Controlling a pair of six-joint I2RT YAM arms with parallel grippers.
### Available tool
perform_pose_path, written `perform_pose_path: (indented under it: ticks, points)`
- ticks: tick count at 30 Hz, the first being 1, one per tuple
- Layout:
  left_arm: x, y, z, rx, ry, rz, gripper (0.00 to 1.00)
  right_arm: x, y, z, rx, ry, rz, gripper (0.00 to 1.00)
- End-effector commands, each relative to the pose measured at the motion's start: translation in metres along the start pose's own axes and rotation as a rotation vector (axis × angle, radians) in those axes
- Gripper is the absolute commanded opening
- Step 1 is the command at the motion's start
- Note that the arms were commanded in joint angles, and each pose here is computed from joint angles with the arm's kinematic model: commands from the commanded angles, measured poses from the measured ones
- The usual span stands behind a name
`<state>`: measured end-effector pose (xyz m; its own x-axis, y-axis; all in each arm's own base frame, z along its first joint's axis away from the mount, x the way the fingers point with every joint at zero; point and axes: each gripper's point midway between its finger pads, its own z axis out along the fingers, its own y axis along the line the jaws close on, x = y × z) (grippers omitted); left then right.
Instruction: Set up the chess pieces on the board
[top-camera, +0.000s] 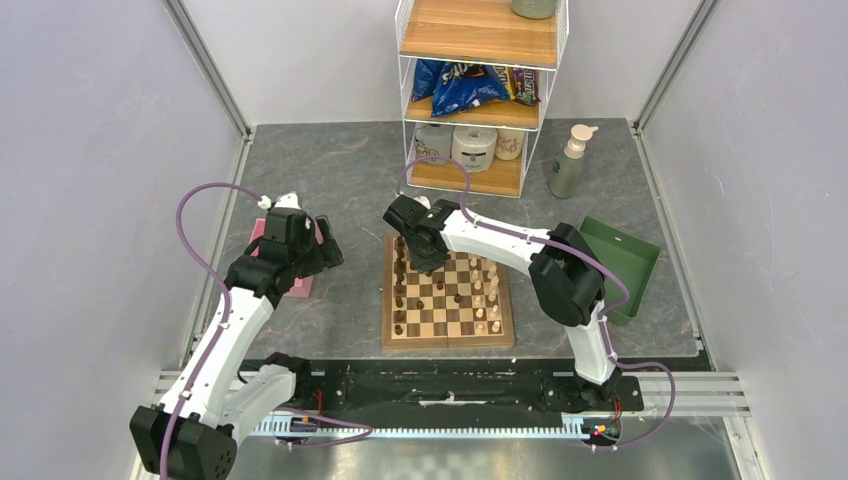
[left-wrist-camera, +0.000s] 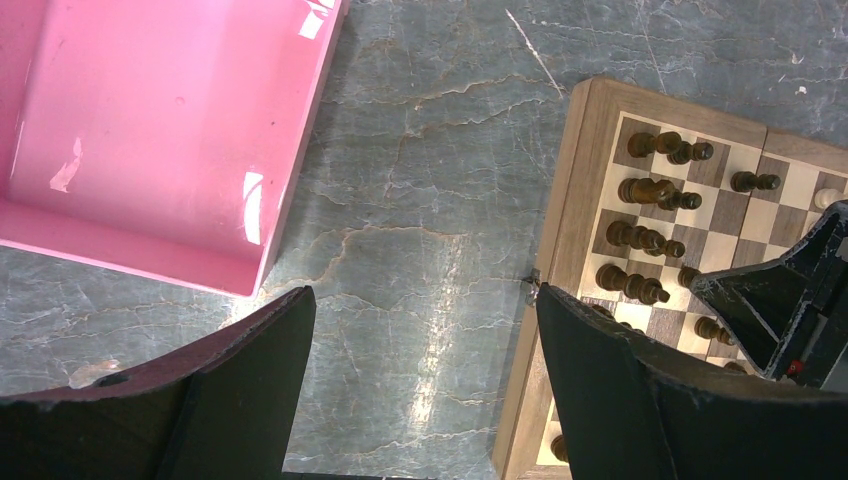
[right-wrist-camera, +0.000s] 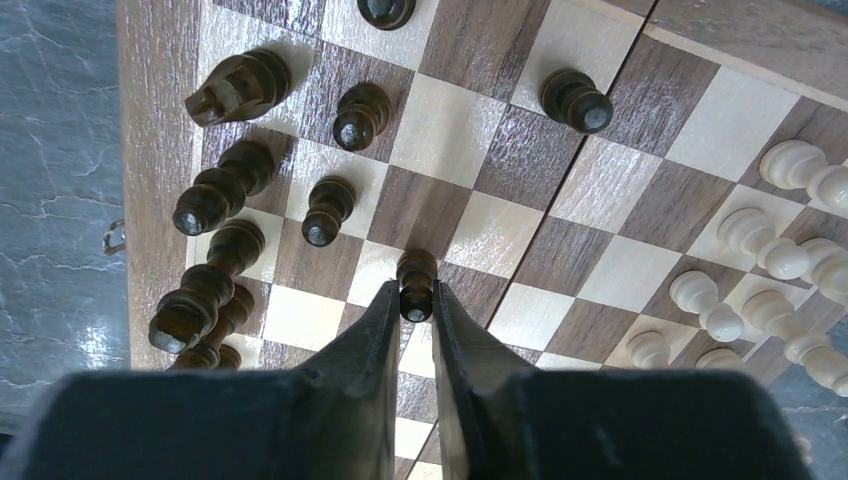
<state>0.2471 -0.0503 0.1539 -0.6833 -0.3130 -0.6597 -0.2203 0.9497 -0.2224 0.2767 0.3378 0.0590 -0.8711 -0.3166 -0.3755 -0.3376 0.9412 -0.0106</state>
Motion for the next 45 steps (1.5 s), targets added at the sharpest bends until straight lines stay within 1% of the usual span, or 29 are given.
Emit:
perform_pose_path:
  ticks: [1,5,6,19,32,43,45]
  points:
    - [-0.006,-0.003,0.001,0.017,-0.019,0.024,0.88,-0.004,0.002,-0.006,-0.006,-0.018,0.009,0.18]
    - [-0.006,-0.002,0.001,0.017,-0.020,0.025,0.88,-0.008,0.004,-0.013,-0.026,-0.029,0.010,0.10]
    - [-0.005,-0.003,0.002,0.018,-0.019,0.025,0.88,-0.007,0.007,-0.014,-0.039,-0.027,0.010,0.09]
    - [-0.005,-0.003,0.001,0.020,-0.019,0.026,0.88,-0.004,0.039,-0.019,-0.108,-0.039,0.003,0.10]
    - [-0.005,-0.003,0.002,0.018,-0.018,0.025,0.88,-0.014,0.039,-0.009,-0.074,-0.076,-0.002,0.12]
    - [-0.005,-0.003,0.002,0.017,-0.015,0.027,0.88,-0.015,0.045,-0.004,-0.090,-0.068,-0.004,0.15]
    - [-0.005,-0.003,0.002,0.019,-0.014,0.028,0.88,-0.015,0.044,-0.003,-0.086,-0.069,-0.006,0.17]
